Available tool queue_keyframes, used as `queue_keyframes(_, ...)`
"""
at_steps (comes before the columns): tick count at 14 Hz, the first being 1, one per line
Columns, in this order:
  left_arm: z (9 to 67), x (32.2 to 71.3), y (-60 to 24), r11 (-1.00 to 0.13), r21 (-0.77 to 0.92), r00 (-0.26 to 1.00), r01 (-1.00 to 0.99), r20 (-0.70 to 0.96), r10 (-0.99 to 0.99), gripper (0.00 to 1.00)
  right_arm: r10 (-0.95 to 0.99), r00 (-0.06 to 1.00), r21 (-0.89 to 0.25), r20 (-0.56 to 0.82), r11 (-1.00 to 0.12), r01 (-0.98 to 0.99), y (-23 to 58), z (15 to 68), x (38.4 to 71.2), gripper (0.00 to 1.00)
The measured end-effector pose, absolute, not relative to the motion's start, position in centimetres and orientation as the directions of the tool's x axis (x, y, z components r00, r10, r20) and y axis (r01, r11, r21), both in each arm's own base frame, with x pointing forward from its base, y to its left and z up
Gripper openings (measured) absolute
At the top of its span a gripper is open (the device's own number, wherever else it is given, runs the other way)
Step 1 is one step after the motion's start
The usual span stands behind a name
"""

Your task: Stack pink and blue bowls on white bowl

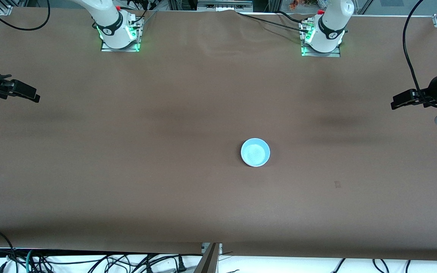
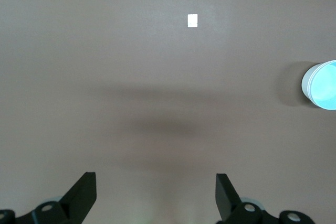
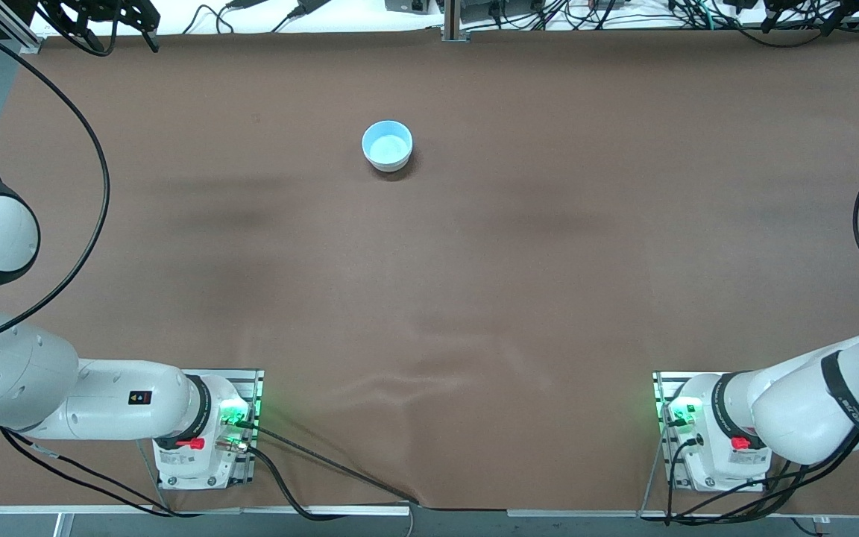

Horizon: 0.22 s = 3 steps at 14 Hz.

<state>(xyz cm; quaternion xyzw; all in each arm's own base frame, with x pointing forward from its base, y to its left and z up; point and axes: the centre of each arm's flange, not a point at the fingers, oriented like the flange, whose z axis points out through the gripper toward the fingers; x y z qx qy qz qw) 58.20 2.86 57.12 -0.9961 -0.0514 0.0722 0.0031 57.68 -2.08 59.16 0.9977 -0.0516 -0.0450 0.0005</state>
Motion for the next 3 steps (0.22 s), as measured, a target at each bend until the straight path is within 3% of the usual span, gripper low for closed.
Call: queue_keyframes(3, 57.12, 58.2, 2.86, -0.995, -0.014, 0.984, 0.102, -0.144, 0.103, 1.0, -0.103, 0.991, 0.006, -0.089, -0.995, -0.103, -2.08, 59.22, 57.68, 1.0)
